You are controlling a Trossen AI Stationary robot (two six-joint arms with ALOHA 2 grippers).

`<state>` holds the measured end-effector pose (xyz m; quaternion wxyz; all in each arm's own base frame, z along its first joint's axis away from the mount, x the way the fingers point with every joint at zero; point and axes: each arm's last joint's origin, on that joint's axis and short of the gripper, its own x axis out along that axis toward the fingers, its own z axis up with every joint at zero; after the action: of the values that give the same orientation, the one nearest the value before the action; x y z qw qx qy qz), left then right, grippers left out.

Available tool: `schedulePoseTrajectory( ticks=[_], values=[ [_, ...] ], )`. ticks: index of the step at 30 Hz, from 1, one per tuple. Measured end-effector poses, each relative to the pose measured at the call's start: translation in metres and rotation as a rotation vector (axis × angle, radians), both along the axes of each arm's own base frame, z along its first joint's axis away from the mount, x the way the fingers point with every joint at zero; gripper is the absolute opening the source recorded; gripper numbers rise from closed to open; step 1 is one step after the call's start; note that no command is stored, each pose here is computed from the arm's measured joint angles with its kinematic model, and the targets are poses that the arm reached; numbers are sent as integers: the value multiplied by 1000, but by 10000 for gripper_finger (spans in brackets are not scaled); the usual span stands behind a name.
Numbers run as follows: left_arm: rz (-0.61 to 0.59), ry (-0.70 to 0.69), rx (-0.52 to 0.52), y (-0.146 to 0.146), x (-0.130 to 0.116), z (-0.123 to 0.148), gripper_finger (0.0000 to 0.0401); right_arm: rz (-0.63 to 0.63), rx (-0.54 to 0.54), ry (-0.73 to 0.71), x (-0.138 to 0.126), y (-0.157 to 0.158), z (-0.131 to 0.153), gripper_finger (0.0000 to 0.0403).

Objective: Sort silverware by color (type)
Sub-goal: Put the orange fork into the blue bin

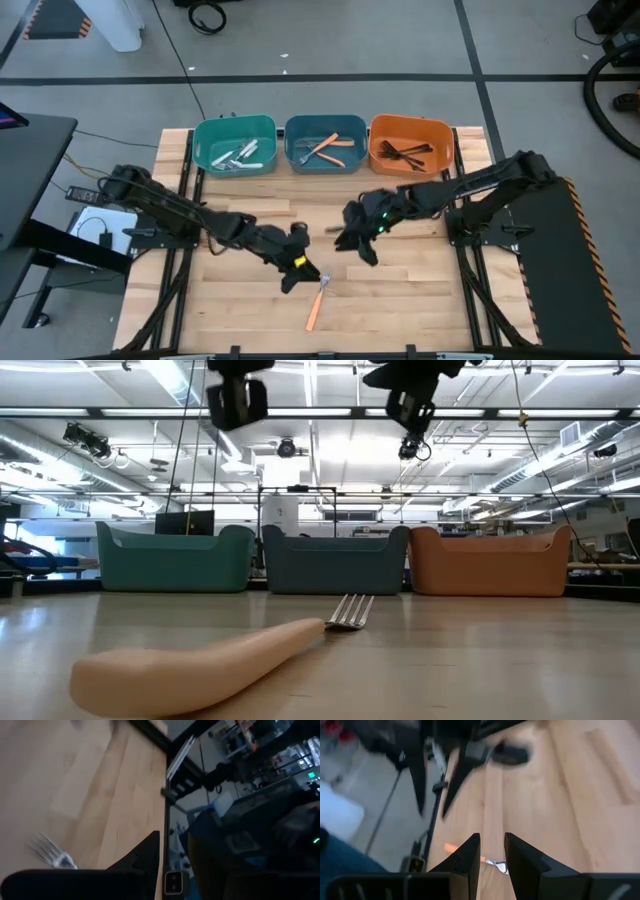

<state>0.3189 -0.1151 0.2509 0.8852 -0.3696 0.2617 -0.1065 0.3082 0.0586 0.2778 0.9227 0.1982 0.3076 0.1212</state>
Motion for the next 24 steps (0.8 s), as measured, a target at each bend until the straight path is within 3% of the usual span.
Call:
schedulePoseTrajectory(
  ticks=[12,16,24],
  values=[
    [68,-139,78,39,-14,40,110,319,-337,-87,35,36,-61,97],
    [104,-137,81,50,-12,40,110,345,-360,-99,46,40,-81,97],
    [134,-120,91,60,-11,39,110,363,-293,-89,59,48,-112,97]
  ],
)
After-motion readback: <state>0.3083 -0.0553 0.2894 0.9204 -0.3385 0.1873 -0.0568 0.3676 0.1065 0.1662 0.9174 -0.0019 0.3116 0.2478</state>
